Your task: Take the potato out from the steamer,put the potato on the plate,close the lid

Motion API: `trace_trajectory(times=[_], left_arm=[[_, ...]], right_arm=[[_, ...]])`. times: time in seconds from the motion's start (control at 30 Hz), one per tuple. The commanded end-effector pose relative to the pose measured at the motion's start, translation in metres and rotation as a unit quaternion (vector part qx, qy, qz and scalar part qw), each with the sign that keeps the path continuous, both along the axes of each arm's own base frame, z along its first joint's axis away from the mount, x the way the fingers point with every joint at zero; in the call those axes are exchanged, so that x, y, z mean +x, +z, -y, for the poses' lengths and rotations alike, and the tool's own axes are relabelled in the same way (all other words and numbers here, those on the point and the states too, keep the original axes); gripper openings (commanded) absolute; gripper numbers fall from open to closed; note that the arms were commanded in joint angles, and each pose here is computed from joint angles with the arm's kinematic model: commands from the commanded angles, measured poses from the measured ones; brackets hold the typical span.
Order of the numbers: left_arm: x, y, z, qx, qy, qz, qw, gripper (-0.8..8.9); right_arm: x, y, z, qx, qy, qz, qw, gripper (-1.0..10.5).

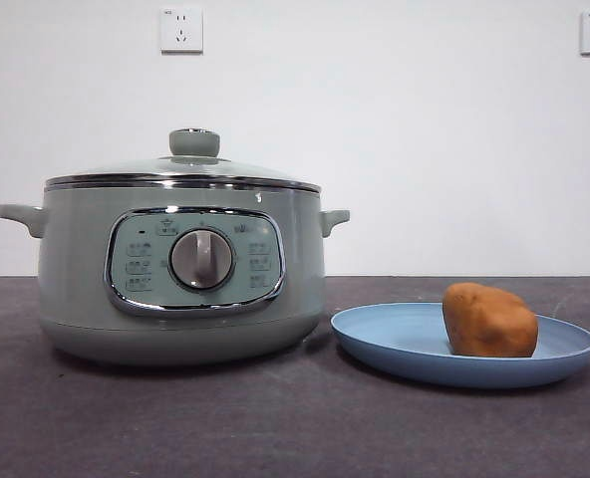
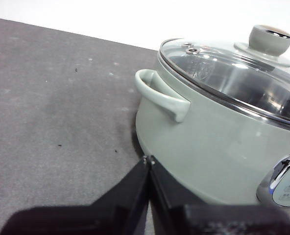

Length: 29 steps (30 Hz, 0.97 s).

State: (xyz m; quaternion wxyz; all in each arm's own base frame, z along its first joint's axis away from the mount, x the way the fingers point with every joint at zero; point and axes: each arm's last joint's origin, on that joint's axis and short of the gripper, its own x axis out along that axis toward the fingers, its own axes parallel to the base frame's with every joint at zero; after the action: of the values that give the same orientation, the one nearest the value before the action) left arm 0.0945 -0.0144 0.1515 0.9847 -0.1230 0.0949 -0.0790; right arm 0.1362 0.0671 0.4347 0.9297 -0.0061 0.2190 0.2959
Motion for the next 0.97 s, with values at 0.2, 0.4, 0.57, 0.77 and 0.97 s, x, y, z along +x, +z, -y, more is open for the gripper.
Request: trace_trajectory(times=[0.2, 0.4, 0.57, 0.77, 0.97], left_arm=[[0.001, -0.004, 0.000, -0.003, 0.002, -0.003, 1.000, -0.04], [0.001, -0.004, 0.000, -0.003, 0.002, -0.003, 1.000, -0.04], [0.001, -0.004, 0.000, -0.003, 0.002, -0.003, 1.000, -0.03], [0.001, -0.004, 0.000, -0.003, 0.002, -0.003, 1.000, -0.04], [0.001, -0.004, 0.000, -0.003, 0.002, -0.003, 1.000, -0.04]], right_arm=[[0.016, -0.019, 0.008, -0.046, -0.058, 0.008, 0.997, 0.0], [0.030, -0.071, 0.029, -0.045, -0.128, 0.002, 0.991, 0.0], [0.025, -0.133, 0.054, -0.002, -0.214, 0.037, 0.976, 0.0], [-0.001, -0.206, 0.071, 0.032, -0.282, 0.057, 0.957, 0.0], [-0.022, -0.253, 0.075, 0.045, -0.307, 0.074, 0.948, 0.0]])
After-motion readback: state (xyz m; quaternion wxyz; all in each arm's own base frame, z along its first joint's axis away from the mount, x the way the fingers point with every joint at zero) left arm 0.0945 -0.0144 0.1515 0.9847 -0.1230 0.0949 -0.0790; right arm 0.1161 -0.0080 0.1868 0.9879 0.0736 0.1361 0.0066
